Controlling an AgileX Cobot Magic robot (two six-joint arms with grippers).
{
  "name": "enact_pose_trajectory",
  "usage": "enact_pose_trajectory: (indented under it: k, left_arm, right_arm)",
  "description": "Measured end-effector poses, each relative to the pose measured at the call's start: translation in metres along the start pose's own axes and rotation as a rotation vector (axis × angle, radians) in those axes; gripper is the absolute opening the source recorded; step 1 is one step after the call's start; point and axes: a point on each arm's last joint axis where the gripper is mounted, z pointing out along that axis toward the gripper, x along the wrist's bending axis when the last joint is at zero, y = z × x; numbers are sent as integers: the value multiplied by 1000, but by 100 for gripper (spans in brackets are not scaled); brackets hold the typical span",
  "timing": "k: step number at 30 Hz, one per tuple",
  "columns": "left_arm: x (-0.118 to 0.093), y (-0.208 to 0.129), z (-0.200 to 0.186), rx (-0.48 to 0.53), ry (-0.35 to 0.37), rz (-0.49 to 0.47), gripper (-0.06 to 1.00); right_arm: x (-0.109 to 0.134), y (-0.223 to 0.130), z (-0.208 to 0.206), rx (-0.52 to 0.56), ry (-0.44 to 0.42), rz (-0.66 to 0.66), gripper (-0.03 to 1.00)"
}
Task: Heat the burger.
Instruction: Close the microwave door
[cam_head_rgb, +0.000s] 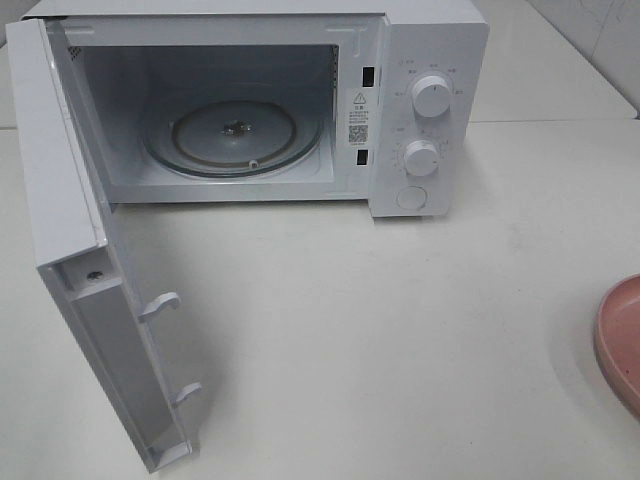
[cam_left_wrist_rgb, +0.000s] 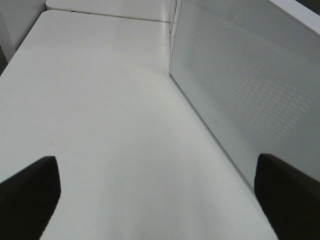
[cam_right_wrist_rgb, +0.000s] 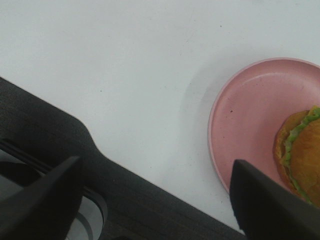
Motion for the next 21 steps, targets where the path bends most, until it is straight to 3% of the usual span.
enact_pose_trajectory:
  k: [2, 13, 21]
  left_arm:
    - [0, 0, 0, 0, 0, 0, 97]
    - [0, 0, 0, 0, 0, 0, 97]
    - [0, 0, 0, 0, 0, 0, 97]
  right_arm:
    - [-4, -13, -14, -81, 7, 3, 77]
    - [-8, -36, -33, -218, -17, 98, 77]
    - [-5, -63, -50, -386, -147, 207, 77]
